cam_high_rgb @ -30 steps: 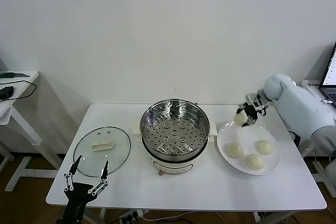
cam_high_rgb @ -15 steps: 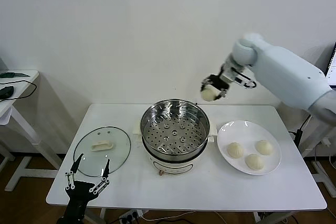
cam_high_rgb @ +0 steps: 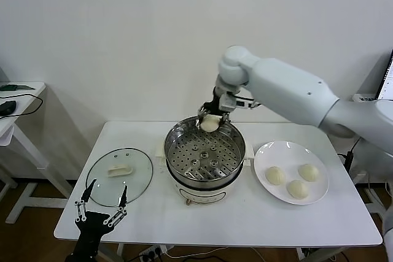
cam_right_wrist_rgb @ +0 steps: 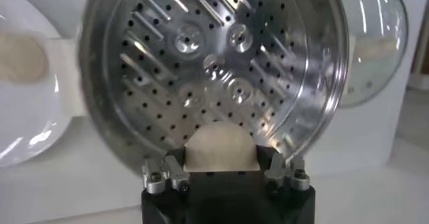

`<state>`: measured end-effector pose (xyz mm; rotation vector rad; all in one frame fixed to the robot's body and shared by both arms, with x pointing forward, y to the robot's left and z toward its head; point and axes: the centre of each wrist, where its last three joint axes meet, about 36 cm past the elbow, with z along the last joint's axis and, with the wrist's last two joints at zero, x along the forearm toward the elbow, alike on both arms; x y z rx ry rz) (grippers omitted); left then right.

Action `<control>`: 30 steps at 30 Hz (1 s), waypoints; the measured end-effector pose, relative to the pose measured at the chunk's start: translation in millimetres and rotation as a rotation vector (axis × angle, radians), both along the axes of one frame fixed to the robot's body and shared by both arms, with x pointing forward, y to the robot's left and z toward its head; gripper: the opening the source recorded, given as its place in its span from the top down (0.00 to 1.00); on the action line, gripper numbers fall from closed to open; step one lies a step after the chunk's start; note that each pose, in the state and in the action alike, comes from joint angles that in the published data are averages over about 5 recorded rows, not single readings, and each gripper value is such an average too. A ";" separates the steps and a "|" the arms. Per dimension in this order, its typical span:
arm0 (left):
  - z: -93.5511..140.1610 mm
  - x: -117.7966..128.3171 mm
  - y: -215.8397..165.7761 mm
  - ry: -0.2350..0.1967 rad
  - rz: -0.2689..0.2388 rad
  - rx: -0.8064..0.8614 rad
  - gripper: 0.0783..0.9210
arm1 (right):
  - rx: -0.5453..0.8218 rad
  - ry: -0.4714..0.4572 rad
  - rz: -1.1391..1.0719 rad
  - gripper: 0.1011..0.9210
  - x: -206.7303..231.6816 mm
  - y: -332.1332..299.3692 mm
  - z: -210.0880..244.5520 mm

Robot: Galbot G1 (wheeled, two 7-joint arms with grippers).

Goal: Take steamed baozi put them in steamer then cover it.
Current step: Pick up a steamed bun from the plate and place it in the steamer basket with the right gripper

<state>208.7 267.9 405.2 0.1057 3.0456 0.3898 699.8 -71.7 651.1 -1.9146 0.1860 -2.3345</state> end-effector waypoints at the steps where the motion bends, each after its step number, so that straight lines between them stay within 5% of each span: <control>1: 0.1 0.0 0.3 -0.001 0.001 0.001 0.12 | -0.006 0.000 0.002 0.28 0.2 3.1 -3.6; 18: -0.7 0.1 2.1 -0.012 0.011 0.000 0.12 | -0.056 0.009 -0.033 0.26 9.3 25.9 -51.5; 30: 3.7 -0.1 3.2 -0.024 0.017 -0.001 0.12 | -0.039 0.015 -0.052 0.12 9.2 18.4 -50.6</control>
